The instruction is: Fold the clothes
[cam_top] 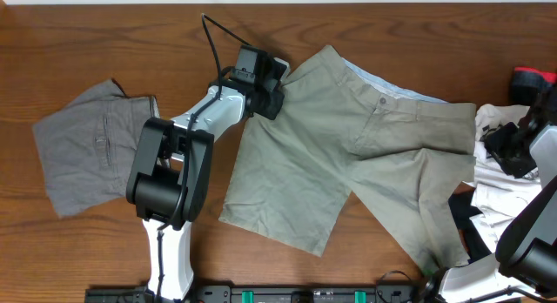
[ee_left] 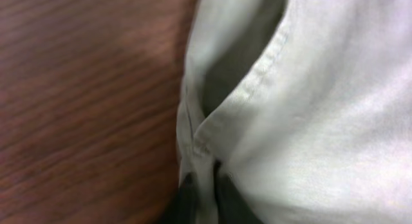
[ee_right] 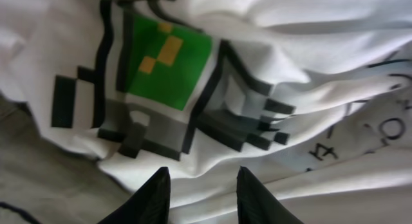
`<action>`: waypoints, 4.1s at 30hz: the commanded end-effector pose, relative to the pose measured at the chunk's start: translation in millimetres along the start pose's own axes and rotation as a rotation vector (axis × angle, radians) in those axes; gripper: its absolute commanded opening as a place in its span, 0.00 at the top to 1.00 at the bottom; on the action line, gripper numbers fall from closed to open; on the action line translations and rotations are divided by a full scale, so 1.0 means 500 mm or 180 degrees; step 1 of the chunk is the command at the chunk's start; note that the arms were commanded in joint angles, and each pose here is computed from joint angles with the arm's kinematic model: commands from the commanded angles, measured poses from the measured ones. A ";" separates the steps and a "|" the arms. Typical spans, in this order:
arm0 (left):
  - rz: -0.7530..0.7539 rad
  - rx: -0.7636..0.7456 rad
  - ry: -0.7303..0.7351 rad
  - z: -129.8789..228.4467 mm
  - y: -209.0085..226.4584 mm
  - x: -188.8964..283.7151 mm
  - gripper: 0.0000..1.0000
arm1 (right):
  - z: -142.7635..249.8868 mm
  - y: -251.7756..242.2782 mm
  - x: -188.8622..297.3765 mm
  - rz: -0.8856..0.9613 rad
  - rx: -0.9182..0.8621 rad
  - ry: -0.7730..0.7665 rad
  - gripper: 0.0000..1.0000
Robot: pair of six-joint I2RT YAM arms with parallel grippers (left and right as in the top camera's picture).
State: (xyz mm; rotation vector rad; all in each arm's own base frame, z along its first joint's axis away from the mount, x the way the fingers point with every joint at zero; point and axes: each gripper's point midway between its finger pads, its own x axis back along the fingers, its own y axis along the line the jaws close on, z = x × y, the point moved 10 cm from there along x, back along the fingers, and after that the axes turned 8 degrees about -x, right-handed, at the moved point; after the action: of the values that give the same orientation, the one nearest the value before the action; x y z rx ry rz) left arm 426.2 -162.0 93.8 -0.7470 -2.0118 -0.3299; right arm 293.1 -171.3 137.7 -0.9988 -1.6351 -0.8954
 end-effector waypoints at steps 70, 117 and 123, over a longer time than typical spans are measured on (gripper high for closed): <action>-0.0951 0.1507 0.0368 0.080 0.168 0.114 0.46 | 0.095 0.028 -0.073 0.0480 0.0795 -0.0925 0.37; -0.0986 0.1475 0.0191 0.057 0.164 0.152 0.44 | 0.200 -0.020 -0.032 0.0728 0.1141 0.0863 0.36; -0.1011 0.1454 0.0080 0.044 0.164 0.169 0.44 | 0.128 -0.138 -0.043 0.1780 -0.0014 0.0089 0.59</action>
State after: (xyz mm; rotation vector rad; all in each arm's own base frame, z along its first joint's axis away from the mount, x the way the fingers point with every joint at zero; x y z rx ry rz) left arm 431.2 -56.4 134.3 -0.1406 -2.0379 -0.0584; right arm 235.2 -108.8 96.1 -0.9273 -1.3120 -0.5597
